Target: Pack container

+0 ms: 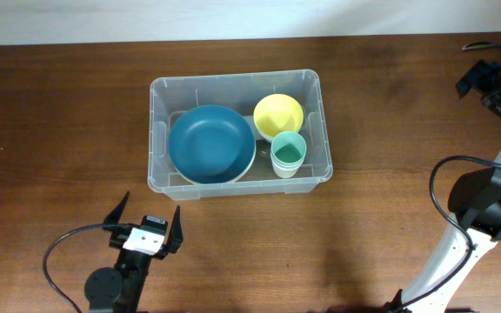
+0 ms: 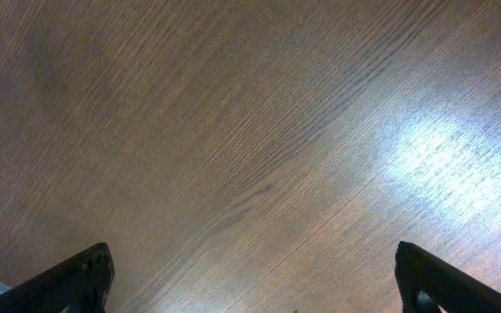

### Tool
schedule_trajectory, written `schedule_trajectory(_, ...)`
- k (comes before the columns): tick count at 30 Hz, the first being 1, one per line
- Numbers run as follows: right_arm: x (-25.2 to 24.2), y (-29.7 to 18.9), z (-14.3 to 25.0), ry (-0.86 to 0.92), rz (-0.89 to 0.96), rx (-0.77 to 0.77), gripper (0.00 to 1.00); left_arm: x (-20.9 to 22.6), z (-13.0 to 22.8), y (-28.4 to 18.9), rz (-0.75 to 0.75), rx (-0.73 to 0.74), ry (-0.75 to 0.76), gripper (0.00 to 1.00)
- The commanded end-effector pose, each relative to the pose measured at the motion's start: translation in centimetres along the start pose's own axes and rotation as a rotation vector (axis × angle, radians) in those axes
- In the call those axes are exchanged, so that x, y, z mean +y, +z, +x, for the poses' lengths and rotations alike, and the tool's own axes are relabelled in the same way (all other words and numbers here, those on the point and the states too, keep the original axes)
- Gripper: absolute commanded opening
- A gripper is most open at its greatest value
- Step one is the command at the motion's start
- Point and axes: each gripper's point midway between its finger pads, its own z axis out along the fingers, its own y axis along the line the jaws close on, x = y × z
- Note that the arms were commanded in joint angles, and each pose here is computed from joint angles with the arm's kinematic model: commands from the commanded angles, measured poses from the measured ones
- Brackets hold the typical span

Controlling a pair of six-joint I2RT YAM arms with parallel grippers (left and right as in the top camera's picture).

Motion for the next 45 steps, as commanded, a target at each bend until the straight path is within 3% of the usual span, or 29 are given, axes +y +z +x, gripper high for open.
schedule_trajectory(1, -0.3, -0.3, 0.0, 0.013, 0.001, -0.004, 0.99, 0.0, 0.1, 0.0, 0.000, -0.002, 0.016, 0.99)
schedule_trajectory(4, -0.4, -1.9, 0.1, 0.014, -0.015, -0.037, 0.99, 0.0, 0.1, 0.0, 0.000, -0.002, 0.016, 0.99)
schedule_trajectory(12, -1.0, -14.2, 2.7, -0.008, -0.123, -0.303, 0.99, 0.0, 0.1, 0.0, 0.000, -0.002, 0.016, 0.99)
schedule_trajectory(19, -2.2, -23.2, 9.7, -0.080, -0.213, -0.511, 0.99, 0.0, 0.1, 0.0, 0.000, -0.002, 0.016, 0.99)
schedule_trajectory(25, -0.7, -27.8, 14.8, -0.169, -0.457, -0.755, 0.99, 0.0, 0.1, 0.0, 0.000, -0.002, 0.016, 0.99)
schedule_trajectory(30, -1.3, -23.4, 20.5, -0.258, -0.560, -0.782, 0.99, 0.0, 0.1, 0.0, 0.000, -0.002, 0.016, 0.99)
schedule_trajectory(34, -1.9, -19.6, 22.1, -0.266, -0.589, -0.807, 0.99, 0.0, 0.1, 0.0, 0.000, -0.002, 0.016, 0.99)
schedule_trajectory(45, 1.2, -13.3, 23.9, -0.452, -0.823, -1.218, 0.99, 0.0, 0.1, 0.0, 0.000, -0.002, 0.016, 0.99)
